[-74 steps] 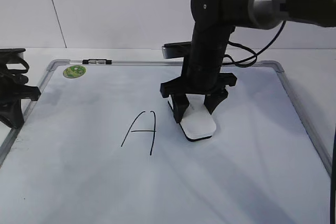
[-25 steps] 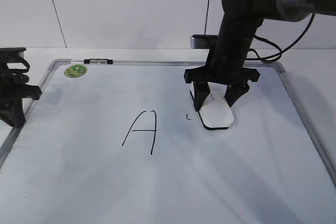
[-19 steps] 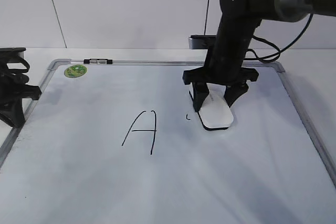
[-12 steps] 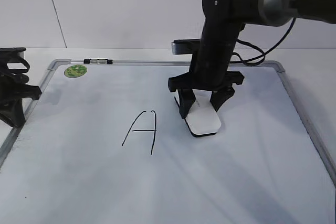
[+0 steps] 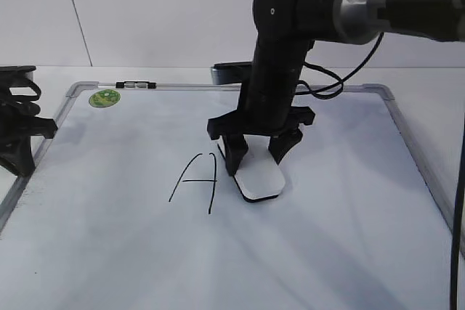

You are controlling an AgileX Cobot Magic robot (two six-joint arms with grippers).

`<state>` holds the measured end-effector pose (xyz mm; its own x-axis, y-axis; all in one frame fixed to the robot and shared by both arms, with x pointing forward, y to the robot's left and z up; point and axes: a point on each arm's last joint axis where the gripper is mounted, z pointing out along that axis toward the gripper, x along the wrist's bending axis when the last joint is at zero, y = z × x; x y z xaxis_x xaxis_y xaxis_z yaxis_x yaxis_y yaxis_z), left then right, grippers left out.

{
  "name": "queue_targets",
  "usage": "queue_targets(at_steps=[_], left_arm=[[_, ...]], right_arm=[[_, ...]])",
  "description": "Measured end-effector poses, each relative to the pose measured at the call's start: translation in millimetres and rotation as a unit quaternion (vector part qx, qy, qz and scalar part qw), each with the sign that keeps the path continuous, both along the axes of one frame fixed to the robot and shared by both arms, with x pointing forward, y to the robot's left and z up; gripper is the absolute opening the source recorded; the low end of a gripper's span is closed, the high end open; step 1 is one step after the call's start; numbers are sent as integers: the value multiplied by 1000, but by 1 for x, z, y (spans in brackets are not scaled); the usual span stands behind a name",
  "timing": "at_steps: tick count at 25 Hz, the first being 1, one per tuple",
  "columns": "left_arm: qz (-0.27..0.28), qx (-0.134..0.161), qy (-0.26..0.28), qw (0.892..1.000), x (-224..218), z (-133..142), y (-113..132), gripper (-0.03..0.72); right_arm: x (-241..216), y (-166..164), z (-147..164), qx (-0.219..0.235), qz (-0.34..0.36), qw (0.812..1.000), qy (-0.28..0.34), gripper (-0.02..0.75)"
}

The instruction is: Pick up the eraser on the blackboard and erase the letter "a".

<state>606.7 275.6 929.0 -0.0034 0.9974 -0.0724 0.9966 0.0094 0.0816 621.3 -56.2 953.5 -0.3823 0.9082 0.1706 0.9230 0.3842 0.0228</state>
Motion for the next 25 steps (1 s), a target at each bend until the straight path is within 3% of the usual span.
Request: queue_targets(at_steps=[20,25], left_arm=[[0,0,0,1000,0,0,0,37],[0,0,0,1000,0,0,0,37]], right_arm=[[-5,6,3,3,10,1000,-3,543],[-8,1,27,1,11,999,-34,543]])
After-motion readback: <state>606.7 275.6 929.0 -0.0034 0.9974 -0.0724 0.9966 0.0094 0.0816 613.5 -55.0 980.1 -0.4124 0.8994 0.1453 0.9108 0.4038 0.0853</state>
